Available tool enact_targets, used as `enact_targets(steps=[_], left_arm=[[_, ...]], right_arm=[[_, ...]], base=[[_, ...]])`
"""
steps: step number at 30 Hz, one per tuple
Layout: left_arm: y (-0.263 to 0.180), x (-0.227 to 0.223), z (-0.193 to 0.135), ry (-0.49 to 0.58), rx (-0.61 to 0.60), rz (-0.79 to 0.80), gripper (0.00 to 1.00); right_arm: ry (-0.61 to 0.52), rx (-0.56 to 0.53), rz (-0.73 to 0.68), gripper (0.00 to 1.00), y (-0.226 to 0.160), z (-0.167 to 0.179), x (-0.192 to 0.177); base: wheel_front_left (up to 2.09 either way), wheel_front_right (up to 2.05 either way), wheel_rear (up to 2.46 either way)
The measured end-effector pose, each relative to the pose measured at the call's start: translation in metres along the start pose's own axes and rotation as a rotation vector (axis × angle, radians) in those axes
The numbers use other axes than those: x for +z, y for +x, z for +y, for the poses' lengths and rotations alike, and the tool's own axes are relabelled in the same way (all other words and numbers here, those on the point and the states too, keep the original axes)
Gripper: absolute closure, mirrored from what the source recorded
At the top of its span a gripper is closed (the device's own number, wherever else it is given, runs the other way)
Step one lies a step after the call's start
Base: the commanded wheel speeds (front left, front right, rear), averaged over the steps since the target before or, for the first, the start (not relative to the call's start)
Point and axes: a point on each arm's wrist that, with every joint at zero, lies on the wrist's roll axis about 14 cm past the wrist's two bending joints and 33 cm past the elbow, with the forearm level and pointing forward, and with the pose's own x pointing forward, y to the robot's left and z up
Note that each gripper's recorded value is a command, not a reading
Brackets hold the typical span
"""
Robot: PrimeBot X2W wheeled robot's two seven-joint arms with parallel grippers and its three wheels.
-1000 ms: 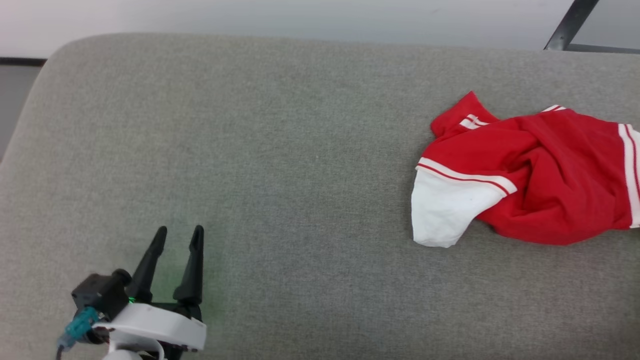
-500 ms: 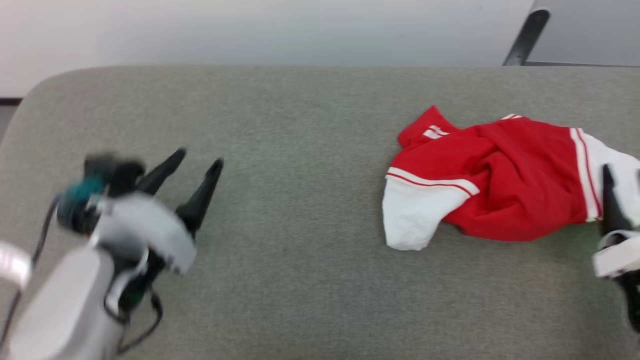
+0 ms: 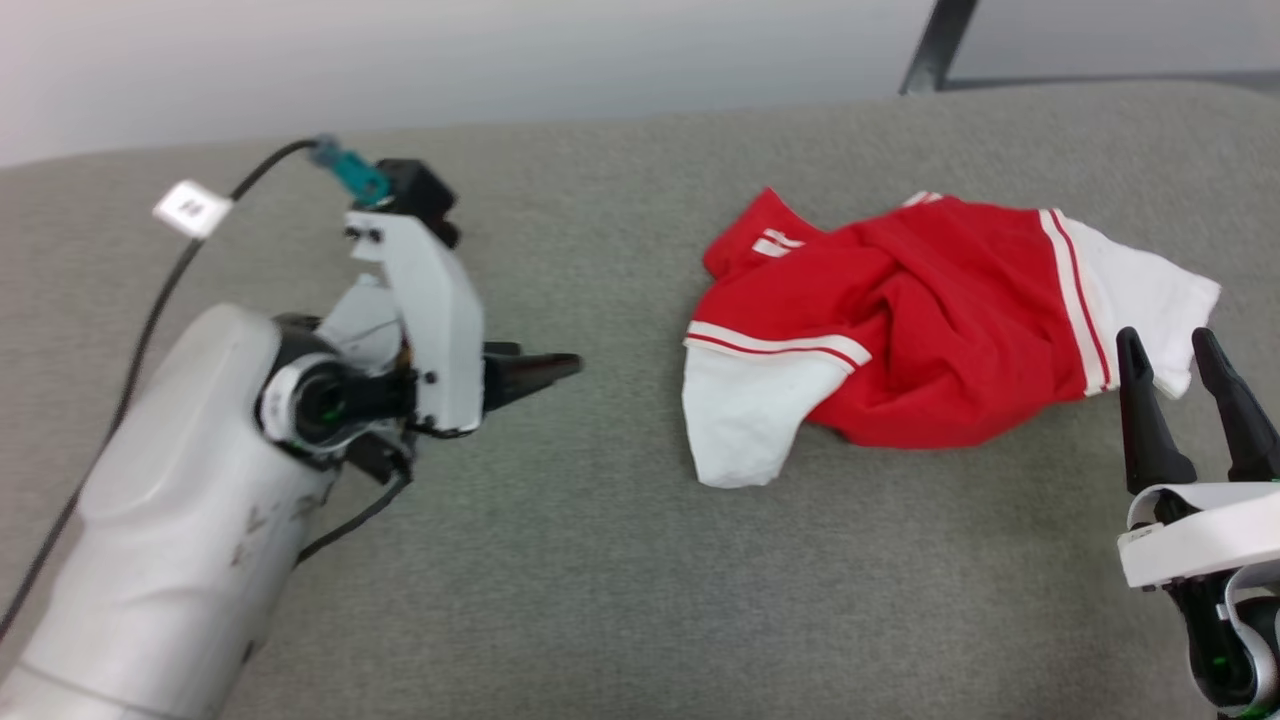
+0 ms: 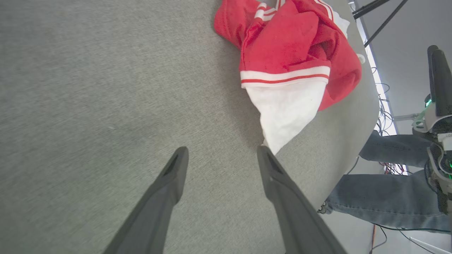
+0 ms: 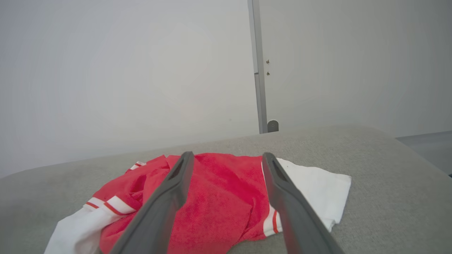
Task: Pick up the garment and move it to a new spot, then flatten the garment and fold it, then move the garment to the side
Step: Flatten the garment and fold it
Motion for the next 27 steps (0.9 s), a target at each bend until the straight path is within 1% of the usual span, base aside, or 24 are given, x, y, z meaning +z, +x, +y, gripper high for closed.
enact_targets(steps=[6,12,16,20,25,27], left_arm=[[0.04,-0.004,-0.023,-0.035,-0.102,0.106,0.0],[0.073,-0.012,-0.022,-0.056,-0.124,0.188,0.0],[0.091,-0.022,-0.025,-0.093,-0.155,0.243,0.0],[0.102,-0.03,-0.032,-0.117,-0.198,0.3,0.0],[0.107,-0.029,-0.037,-0.134,-0.227,0.3,0.0],[0.106,-0.025,-0.043,-0.161,-0.26,0.283,0.0]], right_arm=[[0.009,-0.042,0.013,0.0,-0.007,-0.005,-0.005],[0.013,-0.088,0.041,0.0,-0.013,-0.015,-0.016],[0.009,-0.115,0.055,0.0,-0.016,-0.022,-0.022],[0.004,-0.132,0.063,0.0,-0.017,-0.028,-0.025],[0.002,-0.142,0.065,0.0,-0.017,-0.031,-0.027],[0.003,-0.141,0.067,0.0,-0.017,-0.03,-0.028]], base=[[0.0,0.0,0.0],[0.0,0.0,0.0],[0.0,0.0,0.0],[0.0,0.0,0.0],[0.0,0.0,0.0],[0.0,0.0,0.0]])
